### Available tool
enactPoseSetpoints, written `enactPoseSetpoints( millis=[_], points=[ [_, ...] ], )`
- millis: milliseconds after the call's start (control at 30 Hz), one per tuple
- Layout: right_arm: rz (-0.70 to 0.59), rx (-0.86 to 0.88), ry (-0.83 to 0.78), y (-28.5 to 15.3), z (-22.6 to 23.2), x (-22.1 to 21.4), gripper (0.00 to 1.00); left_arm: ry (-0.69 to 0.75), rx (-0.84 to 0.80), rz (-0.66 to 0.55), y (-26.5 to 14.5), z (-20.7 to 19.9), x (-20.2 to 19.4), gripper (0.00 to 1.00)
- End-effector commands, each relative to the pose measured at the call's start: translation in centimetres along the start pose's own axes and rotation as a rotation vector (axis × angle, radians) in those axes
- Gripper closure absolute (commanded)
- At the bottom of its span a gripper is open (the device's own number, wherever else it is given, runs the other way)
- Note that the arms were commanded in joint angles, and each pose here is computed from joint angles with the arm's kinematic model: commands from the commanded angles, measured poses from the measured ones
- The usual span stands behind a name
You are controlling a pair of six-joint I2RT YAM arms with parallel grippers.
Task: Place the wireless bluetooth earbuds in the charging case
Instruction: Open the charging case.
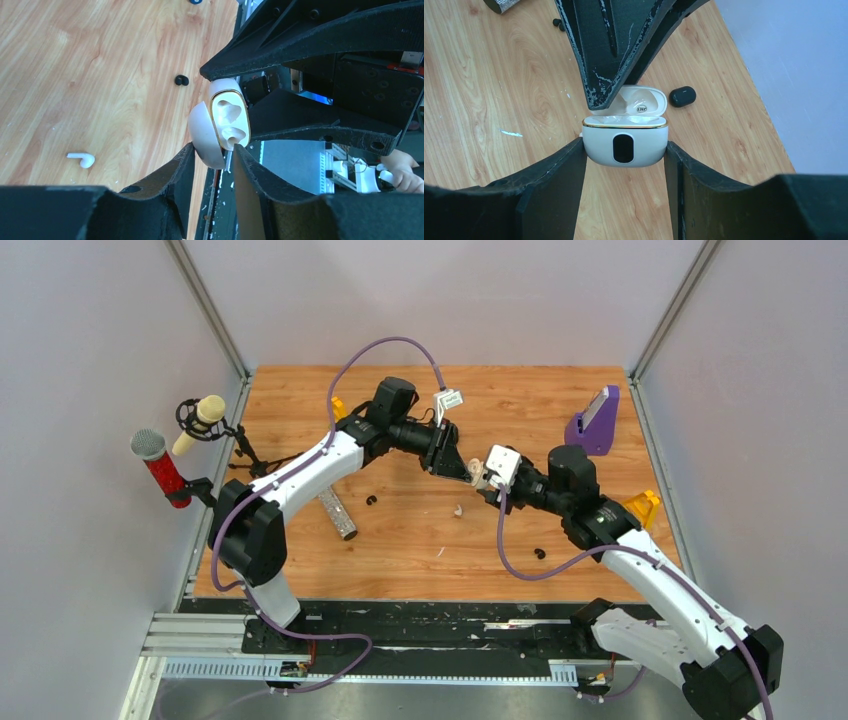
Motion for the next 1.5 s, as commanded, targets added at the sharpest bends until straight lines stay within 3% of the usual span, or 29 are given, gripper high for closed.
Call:
enactPoseSetpoints(
  millis=[0,233,367,567,1467],
  points=[
    [-0.063,-0.034,-0.021,-0.3,-0.5,1.46,1.0,0.033,-0.015,-0.018,-0.13,-0.46,0.9,0.6],
    [-0.068,-0.028,-0.02,-0.34,-0.4,1.59,1.0,0.031,-0.016,-0.017,-0.09,-0.42,0.9,0.61],
    [-0.079,-0.02,-0.018,-0.53,-0.24,1.92,1.0,0.027,-0.014,-0.014,0.02,-0.22,0.8,0.5],
    [-0.084,-0.021,-0.017,-0.68,-0.25,2.12,1.0,0.024,-0.013,-0.01,0.1,-0.12,0.73,0.47],
    [-0.073,0.002,-0.011,-0.34,-0.03,1.87,1.0,0.026,-0.027,-0.016,0.01,-0.43,1.04,0.79]
  ],
)
Point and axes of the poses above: each gripper's point midway between its finger pads, its own y axis out along the fingers, its own z axis along the line the jaws close on, x = y × z, the point moved 4 cm from there along -y, back along the fingers, and after that the axes turned 9 degrees about y, right-handed, at the moved point
